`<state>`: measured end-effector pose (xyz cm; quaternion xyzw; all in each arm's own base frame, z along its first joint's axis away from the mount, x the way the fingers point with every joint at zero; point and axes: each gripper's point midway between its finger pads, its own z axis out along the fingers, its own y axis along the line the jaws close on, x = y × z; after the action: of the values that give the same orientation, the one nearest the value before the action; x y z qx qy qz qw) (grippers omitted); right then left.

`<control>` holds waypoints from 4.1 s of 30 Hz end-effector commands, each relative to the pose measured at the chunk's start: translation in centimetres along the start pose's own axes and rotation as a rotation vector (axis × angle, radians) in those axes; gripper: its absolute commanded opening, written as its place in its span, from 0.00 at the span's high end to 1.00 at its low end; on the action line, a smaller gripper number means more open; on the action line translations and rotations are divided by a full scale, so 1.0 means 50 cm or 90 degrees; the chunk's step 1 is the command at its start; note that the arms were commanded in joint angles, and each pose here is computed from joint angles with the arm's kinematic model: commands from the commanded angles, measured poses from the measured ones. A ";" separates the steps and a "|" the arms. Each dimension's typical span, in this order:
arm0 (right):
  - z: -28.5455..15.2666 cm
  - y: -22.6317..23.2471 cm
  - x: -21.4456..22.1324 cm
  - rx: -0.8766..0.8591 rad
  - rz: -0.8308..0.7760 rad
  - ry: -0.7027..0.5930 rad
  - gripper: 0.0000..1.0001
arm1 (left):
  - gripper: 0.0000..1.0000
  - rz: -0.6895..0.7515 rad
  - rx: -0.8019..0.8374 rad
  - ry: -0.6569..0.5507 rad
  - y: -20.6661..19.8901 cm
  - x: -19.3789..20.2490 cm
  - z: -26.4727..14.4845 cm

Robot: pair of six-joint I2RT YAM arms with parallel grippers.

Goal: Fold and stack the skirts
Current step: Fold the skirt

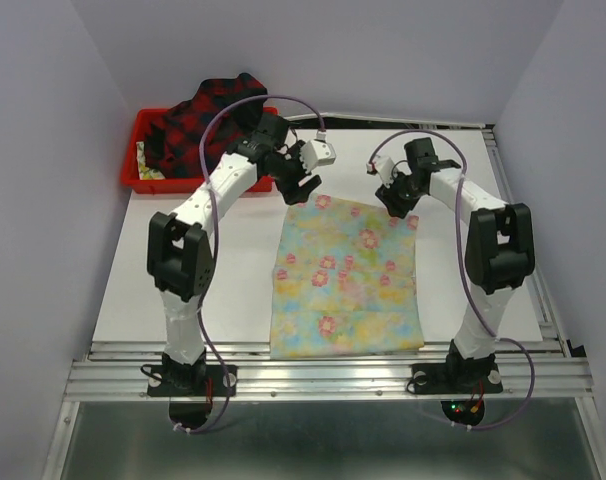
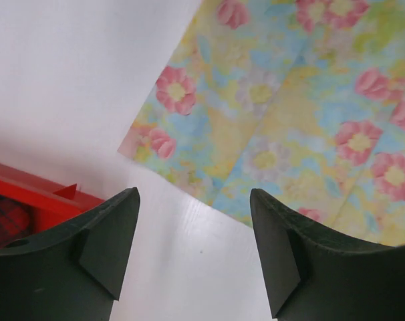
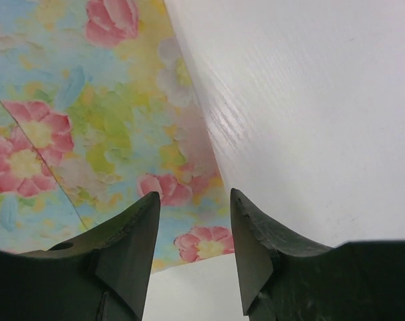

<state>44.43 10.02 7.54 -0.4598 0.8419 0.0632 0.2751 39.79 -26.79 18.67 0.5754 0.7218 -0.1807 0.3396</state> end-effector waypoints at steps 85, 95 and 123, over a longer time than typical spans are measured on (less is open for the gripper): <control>-0.205 -0.028 -0.013 0.045 -0.028 -0.038 0.99 | 1.00 0.165 -0.153 -0.004 0.108 0.041 -0.112; -0.213 0.170 0.021 -0.052 -0.050 -0.035 0.99 | 1.00 0.184 -0.062 0.059 -0.052 0.175 -0.133; -0.205 0.214 0.033 -0.041 -0.091 0.004 0.99 | 1.00 0.111 -0.037 0.108 -0.127 0.207 -0.153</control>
<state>31.29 12.28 10.37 -0.5170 0.8146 0.0967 0.2445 31.66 -17.94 11.95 0.6386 0.7018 -0.1101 0.2958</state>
